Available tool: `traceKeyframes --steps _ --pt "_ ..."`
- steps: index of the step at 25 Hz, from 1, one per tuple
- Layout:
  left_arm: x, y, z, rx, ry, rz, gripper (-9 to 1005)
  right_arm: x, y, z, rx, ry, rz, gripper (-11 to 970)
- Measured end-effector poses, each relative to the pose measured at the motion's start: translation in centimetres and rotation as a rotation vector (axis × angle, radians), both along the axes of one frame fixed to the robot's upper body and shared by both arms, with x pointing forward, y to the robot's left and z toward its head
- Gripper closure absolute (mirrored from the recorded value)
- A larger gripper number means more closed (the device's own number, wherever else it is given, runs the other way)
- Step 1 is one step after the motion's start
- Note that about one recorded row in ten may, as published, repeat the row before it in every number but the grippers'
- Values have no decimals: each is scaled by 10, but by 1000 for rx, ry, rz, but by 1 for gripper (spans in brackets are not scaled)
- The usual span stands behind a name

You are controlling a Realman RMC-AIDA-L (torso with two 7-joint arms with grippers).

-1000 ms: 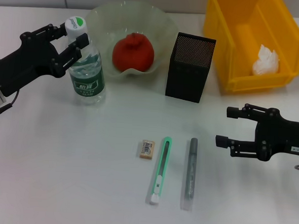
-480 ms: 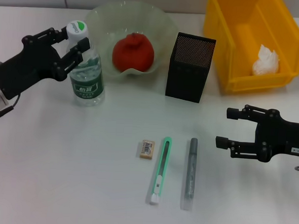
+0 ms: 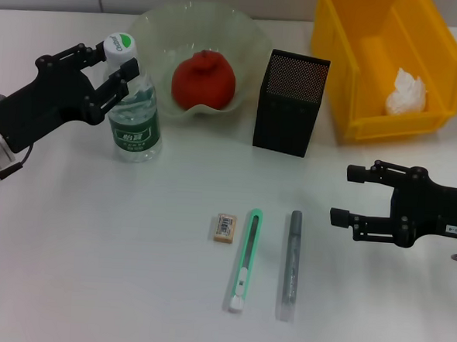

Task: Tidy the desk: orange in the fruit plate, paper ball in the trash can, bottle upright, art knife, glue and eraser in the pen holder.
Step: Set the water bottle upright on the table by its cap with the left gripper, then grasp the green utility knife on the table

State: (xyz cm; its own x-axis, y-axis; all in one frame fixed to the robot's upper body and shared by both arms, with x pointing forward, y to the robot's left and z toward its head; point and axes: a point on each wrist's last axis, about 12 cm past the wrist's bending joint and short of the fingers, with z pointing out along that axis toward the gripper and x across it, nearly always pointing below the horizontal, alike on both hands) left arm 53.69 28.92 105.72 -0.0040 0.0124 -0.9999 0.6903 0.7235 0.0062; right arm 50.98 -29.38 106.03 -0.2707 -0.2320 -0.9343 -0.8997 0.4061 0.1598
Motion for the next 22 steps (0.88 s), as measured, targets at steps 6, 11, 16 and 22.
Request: traceKeyframes --steps 6,11,16,22 --pt "1 -2 0 -2 5 -9 477 0 0 0 1 1 -1 126" --pt "1 -2 1 -2 5 -11 470 0 0 0 1 1 0 126" --pt "1 -2 1 5 0 -13 463 1 0 0 1 0 0 126" --pt "1 -2 0 5 -1 -13 454 1 0 0 0 0 -2 126"
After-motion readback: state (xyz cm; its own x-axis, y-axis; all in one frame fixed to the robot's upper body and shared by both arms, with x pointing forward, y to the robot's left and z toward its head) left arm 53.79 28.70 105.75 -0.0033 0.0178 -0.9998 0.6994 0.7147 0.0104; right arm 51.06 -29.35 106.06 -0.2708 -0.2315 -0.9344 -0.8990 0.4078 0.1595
